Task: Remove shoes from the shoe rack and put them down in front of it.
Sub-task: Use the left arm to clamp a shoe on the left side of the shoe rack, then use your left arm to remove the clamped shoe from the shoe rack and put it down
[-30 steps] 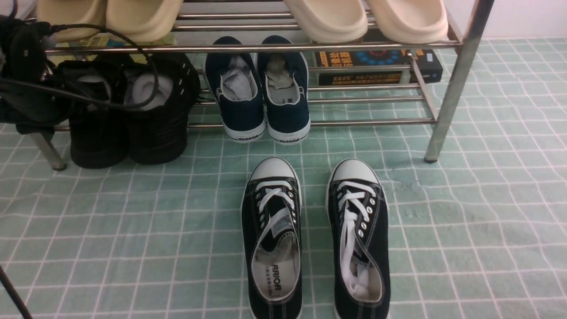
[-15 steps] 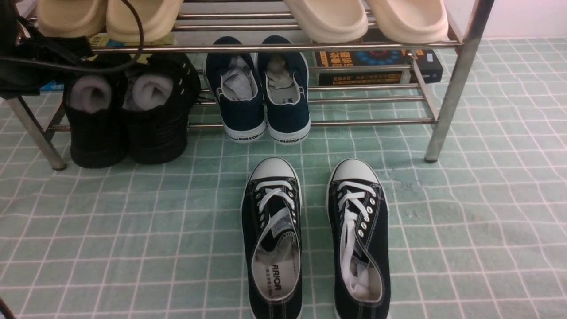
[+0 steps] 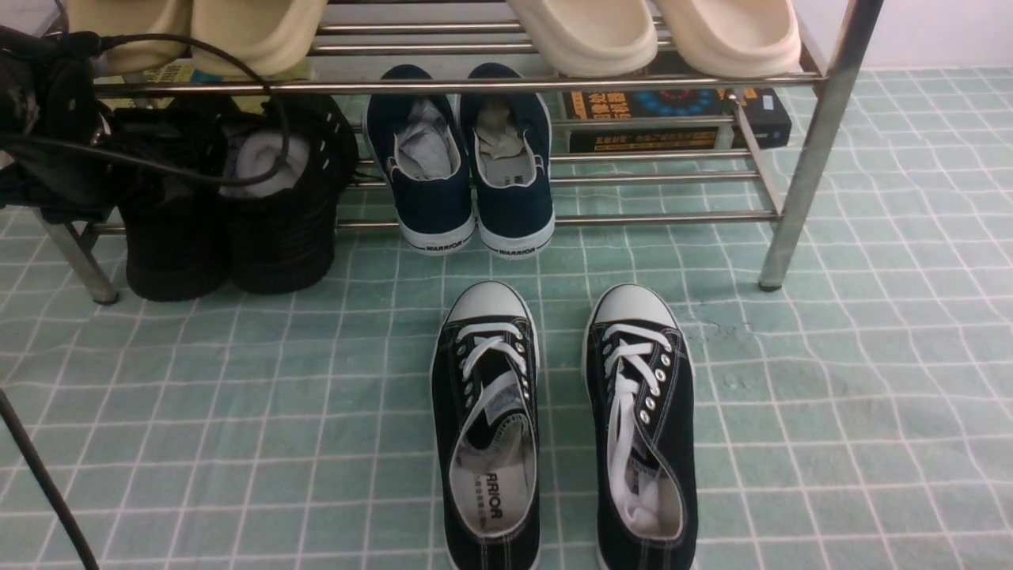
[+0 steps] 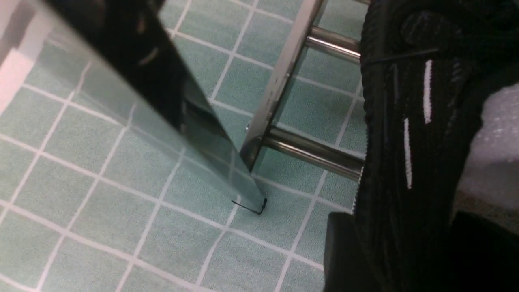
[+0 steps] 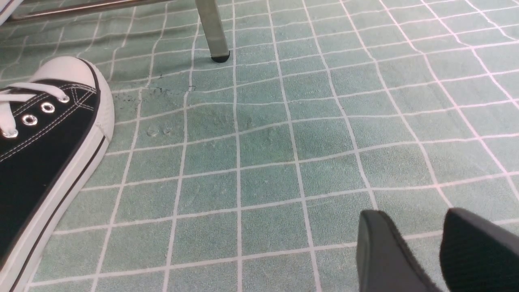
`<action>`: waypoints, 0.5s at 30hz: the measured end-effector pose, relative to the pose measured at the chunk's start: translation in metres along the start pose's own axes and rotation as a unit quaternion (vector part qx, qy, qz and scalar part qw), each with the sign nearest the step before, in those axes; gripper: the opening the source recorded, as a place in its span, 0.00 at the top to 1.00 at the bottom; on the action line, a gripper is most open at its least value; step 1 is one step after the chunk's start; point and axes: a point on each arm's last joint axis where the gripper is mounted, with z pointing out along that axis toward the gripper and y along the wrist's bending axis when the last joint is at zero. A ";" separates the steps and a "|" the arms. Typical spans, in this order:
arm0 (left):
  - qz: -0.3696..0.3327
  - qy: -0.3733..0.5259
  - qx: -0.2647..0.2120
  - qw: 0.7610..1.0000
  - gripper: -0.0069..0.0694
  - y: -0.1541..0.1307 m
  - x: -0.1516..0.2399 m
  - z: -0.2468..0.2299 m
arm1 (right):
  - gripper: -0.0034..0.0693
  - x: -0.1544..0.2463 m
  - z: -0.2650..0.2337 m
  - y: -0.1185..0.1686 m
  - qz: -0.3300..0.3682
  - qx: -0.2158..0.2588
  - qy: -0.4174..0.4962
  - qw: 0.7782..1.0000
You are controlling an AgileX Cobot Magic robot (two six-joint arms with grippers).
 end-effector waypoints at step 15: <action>-0.009 0.072 -0.030 0.997 0.89 0.016 0.002 -0.064 | 0.63 0.000 0.000 0.000 0.000 0.000 0.000 1.000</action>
